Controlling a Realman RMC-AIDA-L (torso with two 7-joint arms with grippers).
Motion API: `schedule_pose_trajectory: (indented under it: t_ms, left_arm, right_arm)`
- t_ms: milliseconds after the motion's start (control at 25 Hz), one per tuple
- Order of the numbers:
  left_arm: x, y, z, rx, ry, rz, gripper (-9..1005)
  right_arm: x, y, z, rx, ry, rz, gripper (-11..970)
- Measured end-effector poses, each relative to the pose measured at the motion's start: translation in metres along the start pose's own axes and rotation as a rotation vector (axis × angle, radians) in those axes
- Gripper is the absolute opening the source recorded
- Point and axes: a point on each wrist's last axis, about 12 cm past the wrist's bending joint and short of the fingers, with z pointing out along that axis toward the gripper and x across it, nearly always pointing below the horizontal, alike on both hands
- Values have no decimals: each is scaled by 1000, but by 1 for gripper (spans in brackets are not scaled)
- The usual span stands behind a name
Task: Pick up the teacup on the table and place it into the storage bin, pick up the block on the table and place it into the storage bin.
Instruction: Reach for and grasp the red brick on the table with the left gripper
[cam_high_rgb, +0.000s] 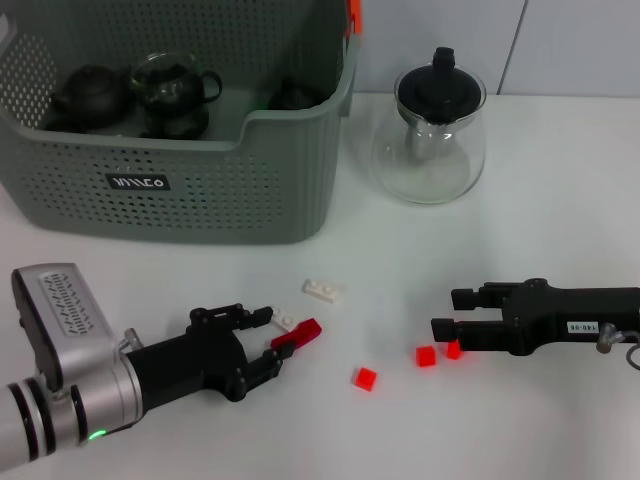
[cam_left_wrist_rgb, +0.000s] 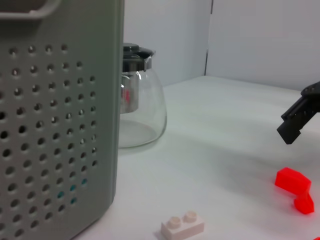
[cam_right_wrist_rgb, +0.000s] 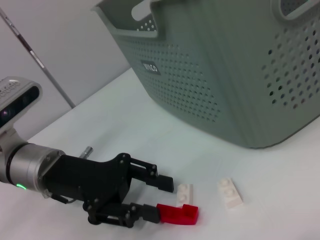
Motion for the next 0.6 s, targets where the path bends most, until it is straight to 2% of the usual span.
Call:
schedule_pose_trajectory:
  t_ms: [600]
  left_arm:
    - [5,-8,1,18,8,-17,481]
  right_arm:
    - [0,0,0,1,0,-1,738]
